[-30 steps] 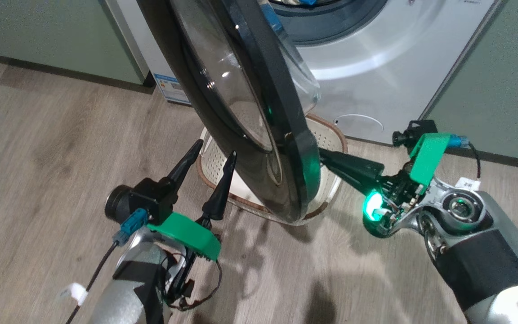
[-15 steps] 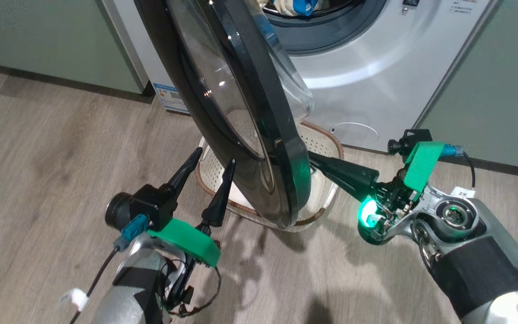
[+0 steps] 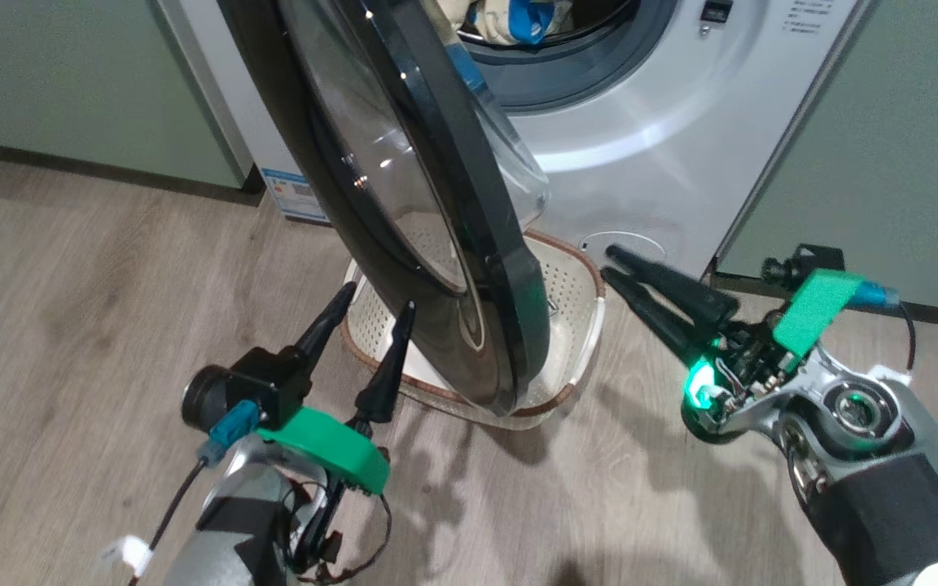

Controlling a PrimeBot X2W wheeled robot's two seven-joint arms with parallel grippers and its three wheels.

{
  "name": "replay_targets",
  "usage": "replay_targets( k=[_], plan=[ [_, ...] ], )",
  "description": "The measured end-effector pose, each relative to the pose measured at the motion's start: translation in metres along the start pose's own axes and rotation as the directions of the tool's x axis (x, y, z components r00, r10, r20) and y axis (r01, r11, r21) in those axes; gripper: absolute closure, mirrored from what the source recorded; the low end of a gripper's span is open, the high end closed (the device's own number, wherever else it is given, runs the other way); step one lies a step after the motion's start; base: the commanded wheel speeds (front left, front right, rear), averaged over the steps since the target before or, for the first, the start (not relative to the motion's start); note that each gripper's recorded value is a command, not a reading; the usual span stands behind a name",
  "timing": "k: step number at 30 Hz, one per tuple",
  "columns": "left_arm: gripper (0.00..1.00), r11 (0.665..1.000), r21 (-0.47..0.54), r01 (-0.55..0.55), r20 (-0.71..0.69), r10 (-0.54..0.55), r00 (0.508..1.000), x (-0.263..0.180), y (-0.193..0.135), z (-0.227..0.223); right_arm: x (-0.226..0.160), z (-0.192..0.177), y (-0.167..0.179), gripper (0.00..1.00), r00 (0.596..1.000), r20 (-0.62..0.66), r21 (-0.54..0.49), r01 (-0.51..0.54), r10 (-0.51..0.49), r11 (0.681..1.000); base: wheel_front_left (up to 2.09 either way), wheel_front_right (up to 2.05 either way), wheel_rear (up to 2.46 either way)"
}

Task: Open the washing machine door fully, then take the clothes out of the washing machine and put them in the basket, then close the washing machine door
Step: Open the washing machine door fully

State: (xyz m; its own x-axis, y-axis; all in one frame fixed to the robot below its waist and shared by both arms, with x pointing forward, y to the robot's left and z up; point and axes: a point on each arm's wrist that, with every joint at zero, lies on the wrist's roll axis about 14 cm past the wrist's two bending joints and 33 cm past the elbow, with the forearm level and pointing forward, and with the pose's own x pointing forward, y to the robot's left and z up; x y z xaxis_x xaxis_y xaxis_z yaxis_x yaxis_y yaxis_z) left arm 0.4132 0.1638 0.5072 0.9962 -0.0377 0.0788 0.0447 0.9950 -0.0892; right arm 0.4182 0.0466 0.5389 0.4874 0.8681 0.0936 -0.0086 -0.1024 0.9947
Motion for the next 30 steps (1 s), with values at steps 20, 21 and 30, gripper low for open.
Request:
replay_targets(
  k=[20,21,30],
  plan=[
    [0.00,1.000,0.000,0.020,0.010,-0.020,1.000,0.006,-0.007,0.002,-0.062,0.035,0.004,0.00,0.954,0.298,-0.056,0.002,0.015,0.998,0.00,0.00,0.00],
    [0.00,1.000,-0.001,0.022,0.010,-0.022,1.000,0.006,-0.008,0.002,-0.070,0.039,0.003,0.00,0.944,0.328,-0.052,0.004,0.013,0.999,0.00,0.00,0.00],
    [0.00,1.000,-0.002,0.021,-0.006,-0.021,1.000,-0.001,-0.009,-0.003,-0.134,0.048,-0.011,0.00,0.850,0.526,-0.055,0.069,-0.029,0.996,0.00,0.00,0.00]
  ],
)
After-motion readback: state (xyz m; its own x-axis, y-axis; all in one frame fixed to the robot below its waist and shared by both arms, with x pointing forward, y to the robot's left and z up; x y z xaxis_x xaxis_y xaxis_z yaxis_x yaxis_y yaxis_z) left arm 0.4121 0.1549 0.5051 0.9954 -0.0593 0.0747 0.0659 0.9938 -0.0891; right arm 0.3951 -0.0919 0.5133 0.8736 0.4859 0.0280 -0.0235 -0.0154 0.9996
